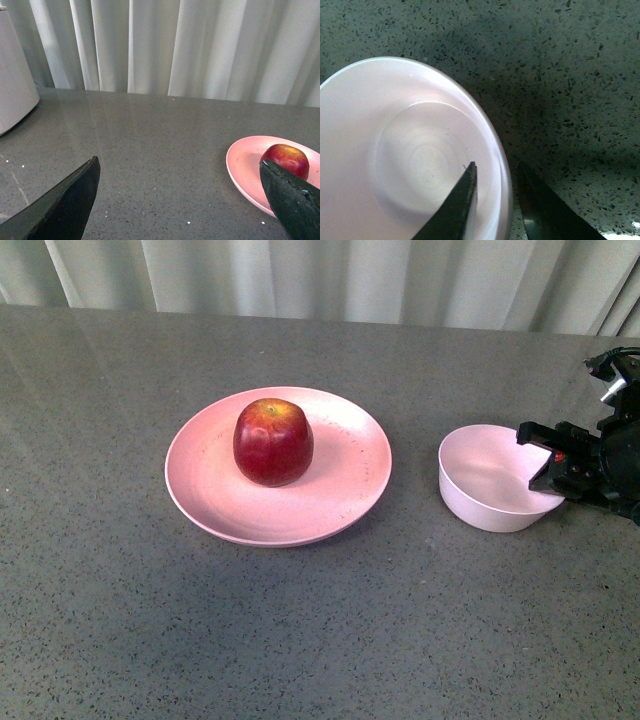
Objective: Move apple from plate to bowl
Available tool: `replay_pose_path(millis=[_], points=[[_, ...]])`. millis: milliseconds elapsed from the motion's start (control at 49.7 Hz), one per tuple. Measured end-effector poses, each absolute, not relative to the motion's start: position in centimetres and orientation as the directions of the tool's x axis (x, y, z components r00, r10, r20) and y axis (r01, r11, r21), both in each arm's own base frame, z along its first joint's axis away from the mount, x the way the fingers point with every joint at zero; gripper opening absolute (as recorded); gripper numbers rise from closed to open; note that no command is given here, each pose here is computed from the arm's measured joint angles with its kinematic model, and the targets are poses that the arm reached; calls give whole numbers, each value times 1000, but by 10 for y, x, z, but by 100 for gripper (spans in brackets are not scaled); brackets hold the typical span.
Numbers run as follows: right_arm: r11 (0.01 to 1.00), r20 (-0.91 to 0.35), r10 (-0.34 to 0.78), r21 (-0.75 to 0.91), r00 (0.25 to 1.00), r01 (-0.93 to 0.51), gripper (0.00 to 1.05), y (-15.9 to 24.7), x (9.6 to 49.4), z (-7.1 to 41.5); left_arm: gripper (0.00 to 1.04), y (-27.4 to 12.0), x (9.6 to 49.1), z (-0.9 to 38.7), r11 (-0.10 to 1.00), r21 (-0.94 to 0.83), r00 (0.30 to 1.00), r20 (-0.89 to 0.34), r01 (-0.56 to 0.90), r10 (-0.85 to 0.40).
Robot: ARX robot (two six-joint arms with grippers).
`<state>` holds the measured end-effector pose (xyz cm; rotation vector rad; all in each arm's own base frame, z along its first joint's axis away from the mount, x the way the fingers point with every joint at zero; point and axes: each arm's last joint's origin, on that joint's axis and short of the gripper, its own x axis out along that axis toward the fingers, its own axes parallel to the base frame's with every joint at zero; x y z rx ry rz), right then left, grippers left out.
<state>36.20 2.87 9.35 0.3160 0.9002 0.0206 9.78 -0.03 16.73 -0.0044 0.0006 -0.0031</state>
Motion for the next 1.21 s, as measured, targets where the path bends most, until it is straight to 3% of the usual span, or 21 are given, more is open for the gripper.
replay_pose_path(millis=[141,382,462,503,563,643,925,1206], points=[[943,-712,189,324,676,78,51,25,358,106,96,0,98,167,1000,-4,1000,-1,3,-3],[920,-441,244,386,864,-62,97,-6,318,191,96,0,98,167,1000,-4,1000,-1,3,-3],[981,-206,60,191,977,-20,83,-20,284,202,96,0,98,167,1000,-5,1000,-1,3,-3],[993,-91,28,119,995,-17,75,-27,259,203,96,0,98,167,1000,-4,1000,-1,3,-3],[997,-30,8,77,1000,-6,66,-30,234,202,96,0,98,167,1000,-4,1000,-1,3,-3],[999,3,-9,37,1000,9,50,-27,206,197,96,0,98,167,1000,-4,1000,-1,3,-3],[1000,-12,-2,11,1000,2,5,-15,176,181,96,0,98,167,1000,-4,1000,-1,3,-3],[1000,-9,-5,4,1000,5,2,-1,150,172,96,0,98,167,1000,-4,1000,-1,3,-3]])
